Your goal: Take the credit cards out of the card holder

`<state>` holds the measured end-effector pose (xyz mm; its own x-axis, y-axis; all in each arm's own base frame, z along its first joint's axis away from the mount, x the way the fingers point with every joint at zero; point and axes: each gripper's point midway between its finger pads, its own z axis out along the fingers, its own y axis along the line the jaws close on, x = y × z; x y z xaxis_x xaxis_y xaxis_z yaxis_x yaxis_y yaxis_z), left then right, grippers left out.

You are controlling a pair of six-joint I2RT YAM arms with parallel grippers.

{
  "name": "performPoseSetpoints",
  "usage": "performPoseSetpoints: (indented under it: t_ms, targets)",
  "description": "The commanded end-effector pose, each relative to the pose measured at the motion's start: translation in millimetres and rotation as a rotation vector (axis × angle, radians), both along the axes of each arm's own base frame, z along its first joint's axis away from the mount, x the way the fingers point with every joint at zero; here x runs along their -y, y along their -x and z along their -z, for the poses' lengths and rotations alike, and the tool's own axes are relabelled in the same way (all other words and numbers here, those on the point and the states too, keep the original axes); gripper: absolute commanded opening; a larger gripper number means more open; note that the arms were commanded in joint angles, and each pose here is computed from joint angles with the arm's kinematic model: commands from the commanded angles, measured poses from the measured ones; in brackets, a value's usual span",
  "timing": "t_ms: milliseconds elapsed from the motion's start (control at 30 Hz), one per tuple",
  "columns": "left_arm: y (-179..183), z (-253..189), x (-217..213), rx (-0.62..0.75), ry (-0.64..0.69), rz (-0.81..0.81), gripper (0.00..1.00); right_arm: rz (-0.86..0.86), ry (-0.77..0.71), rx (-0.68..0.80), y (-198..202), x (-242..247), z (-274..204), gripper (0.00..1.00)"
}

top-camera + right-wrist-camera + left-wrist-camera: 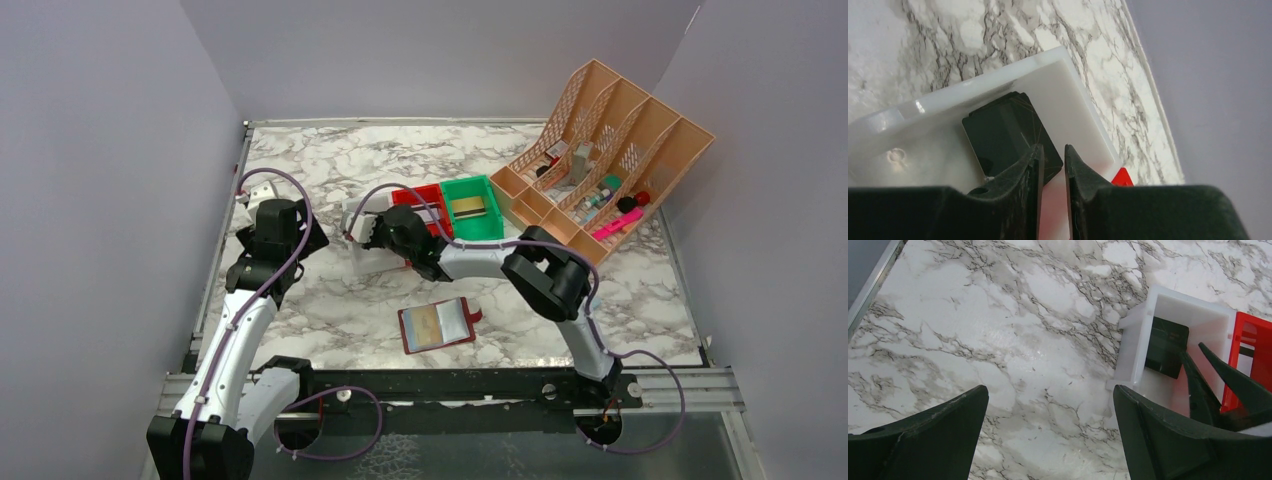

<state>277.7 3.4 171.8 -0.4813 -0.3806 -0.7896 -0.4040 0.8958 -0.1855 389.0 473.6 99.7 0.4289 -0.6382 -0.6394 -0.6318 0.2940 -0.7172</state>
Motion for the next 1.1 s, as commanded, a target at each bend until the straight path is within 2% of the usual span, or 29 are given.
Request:
performPoseSetpoints:
  t_ms: [0,100,233,400,567,767,933,1067]
  targets:
    - [-2,-1,1,0.019,0.006,0.018,0.99,0.09,-0.286,-0.246,16,-4,-53,0.22]
    - [-2,-1,1,0.021,0.006,0.016,0.99,0.236,-0.335,-0.519,24,-6,-45,0.08]
    - [-2,-1,2,0.019,0.008,0.019,0.99,0.284,-0.298,-0.807,53,-13,-17,0.01]
    - [-3,-1,2,0.018,0.009,0.02,0.99,0.304,-0.301,-0.984,77,-18,0,0.01]
    - [-3,-1,2,0.02,0.009,0.019,0.99,0.448,-0.243,-0.99,67,-8,25,0.01]
    - [-2,-1,1,0.019,0.008,0.018,0.99,0.515,-0.171,-1.004,63,-7,54,0.01]
    - [-3,-2,2,0.024,0.009,0.018,0.99,0.536,-0.172,-0.991,56,-11,63,0.01]
    - [-3,-2,2,0.025,0.009,0.019,0.99,0.59,-0.188,-0.923,38,-11,68,0.01]
